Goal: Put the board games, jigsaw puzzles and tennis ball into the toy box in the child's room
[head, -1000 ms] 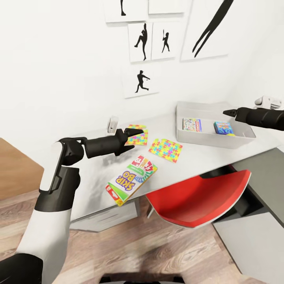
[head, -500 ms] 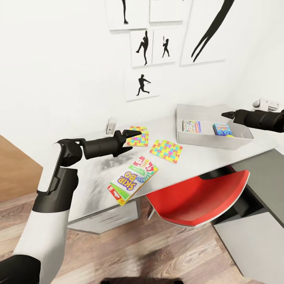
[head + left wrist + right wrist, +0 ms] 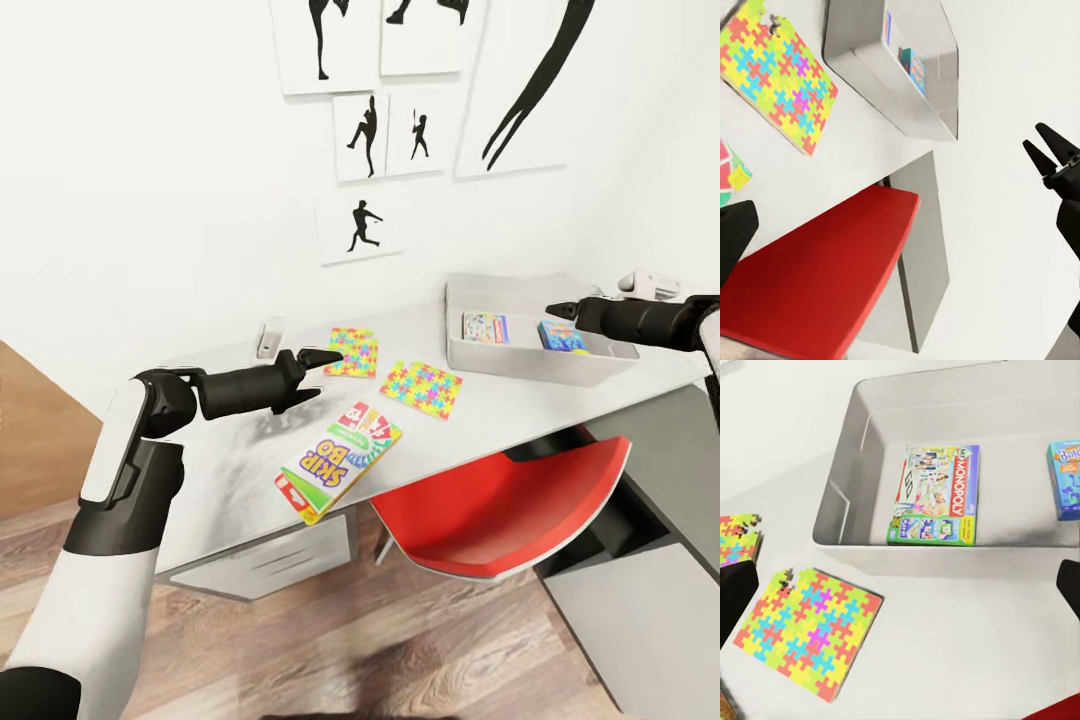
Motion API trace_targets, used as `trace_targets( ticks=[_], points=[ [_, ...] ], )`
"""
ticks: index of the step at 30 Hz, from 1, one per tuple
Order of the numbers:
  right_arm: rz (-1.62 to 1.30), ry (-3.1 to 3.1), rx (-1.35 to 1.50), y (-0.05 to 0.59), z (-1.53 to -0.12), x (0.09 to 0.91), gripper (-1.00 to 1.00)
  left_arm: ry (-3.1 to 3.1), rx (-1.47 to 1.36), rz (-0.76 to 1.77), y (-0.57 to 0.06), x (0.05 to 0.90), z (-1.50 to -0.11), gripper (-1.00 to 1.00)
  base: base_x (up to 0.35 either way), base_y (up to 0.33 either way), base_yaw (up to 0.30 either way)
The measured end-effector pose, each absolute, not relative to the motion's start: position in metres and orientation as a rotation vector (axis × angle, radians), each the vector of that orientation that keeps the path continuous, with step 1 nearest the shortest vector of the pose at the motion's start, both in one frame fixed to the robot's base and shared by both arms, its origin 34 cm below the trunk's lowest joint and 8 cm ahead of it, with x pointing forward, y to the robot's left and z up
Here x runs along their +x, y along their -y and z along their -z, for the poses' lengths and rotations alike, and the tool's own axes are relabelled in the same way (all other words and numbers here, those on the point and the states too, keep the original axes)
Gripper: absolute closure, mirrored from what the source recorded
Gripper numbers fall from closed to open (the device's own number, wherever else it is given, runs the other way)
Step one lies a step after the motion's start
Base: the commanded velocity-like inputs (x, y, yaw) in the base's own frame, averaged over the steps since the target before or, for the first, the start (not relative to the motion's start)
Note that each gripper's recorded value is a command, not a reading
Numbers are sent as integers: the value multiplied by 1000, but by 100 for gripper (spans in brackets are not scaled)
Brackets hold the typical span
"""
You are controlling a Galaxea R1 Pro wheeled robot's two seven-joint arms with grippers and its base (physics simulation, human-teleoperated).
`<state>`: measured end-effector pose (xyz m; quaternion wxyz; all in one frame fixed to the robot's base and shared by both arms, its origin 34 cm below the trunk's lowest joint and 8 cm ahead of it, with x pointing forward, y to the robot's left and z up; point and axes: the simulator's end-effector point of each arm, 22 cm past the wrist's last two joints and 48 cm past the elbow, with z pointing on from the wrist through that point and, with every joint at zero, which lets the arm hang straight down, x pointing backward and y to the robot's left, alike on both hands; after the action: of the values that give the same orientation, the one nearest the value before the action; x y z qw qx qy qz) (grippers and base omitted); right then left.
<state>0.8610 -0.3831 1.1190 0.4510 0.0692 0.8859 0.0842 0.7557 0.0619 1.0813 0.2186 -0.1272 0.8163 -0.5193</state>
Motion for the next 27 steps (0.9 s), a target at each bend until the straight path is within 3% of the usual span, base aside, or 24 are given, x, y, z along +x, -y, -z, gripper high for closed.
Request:
trace_targets(
  ticks=[27],
  points=[
    [-316, -2279, 102, 338, -1089, 831, -100, -2281, -451, 1350, -115, 739, -1060, -100, 0, 0, 70]
  ],
)
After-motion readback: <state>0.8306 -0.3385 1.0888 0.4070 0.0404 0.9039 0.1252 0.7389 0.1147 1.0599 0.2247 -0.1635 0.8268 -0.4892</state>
